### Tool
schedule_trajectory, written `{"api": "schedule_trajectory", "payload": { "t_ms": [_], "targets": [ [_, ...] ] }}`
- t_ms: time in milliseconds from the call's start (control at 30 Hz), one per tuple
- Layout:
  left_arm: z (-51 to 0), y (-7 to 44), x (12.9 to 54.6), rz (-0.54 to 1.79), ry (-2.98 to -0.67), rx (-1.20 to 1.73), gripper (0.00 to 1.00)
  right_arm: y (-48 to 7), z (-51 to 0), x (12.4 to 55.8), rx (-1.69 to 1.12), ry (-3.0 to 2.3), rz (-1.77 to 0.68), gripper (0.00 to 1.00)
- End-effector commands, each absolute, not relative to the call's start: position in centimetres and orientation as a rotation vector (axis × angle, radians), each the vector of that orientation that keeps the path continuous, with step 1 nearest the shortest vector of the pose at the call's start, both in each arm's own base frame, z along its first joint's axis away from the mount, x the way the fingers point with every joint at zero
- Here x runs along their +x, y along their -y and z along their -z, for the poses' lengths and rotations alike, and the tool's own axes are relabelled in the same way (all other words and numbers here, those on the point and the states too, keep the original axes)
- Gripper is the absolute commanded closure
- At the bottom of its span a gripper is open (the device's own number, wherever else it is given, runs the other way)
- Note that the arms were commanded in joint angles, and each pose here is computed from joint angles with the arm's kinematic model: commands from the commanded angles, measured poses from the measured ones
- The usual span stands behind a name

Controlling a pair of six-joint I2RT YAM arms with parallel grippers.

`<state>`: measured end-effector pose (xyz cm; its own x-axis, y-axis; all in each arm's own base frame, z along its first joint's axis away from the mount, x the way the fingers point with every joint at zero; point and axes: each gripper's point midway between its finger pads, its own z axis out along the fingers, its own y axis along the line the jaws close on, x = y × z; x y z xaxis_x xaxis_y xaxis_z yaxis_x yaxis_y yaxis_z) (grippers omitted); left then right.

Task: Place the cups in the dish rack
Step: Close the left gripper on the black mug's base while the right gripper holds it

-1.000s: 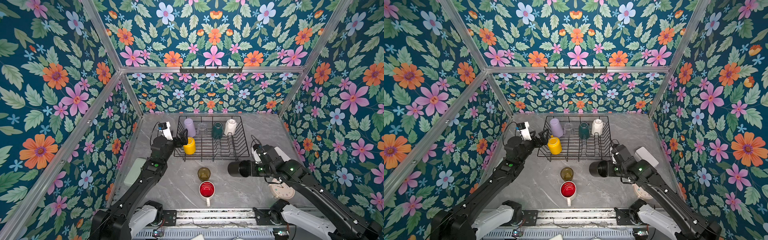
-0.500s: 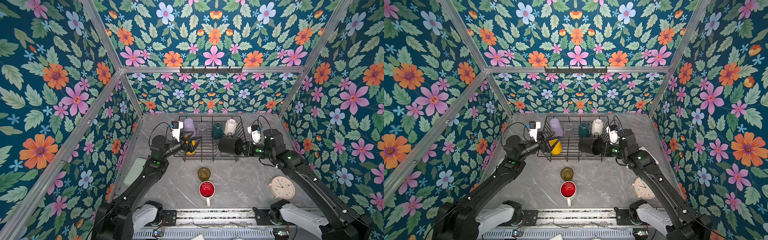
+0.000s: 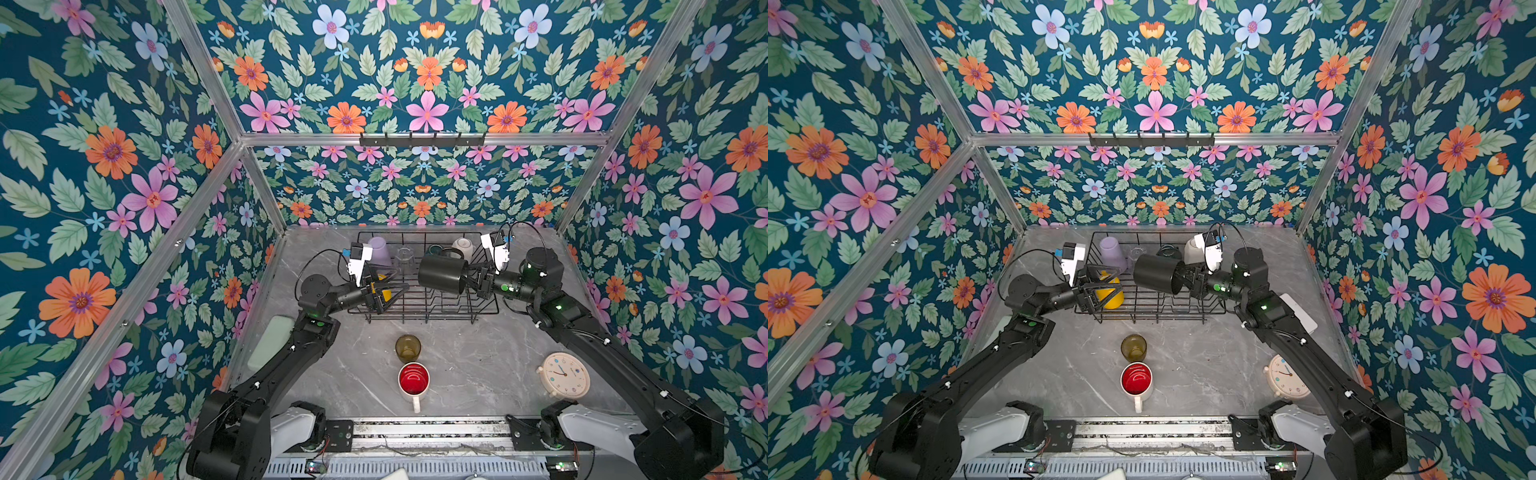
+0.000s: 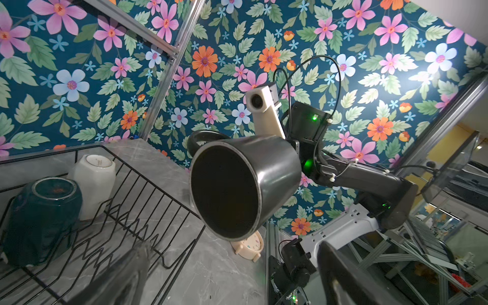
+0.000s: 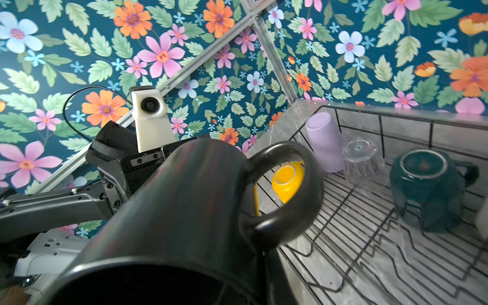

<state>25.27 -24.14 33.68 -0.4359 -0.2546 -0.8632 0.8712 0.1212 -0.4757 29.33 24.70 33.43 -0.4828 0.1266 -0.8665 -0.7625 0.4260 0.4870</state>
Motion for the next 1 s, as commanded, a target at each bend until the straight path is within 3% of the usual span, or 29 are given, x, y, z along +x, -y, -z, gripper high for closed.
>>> {"api": "schedule_trajectory", "payload": {
  "t_ms": [0, 967],
  "targets": [
    [-35.0, 24.1, 23.9, 1.521, -1.375, 0.708, 0.00, -25.8, -37.3, 28.0, -0.715, -1.533, -1.228, 1.00],
    [-36.4, 23.8, 21.3, 1.605, -1.283, 0.771, 0.00, -31.6, -37.3, 25.6, -1.002, -1.435, -1.287, 1.00]
  ]
}}
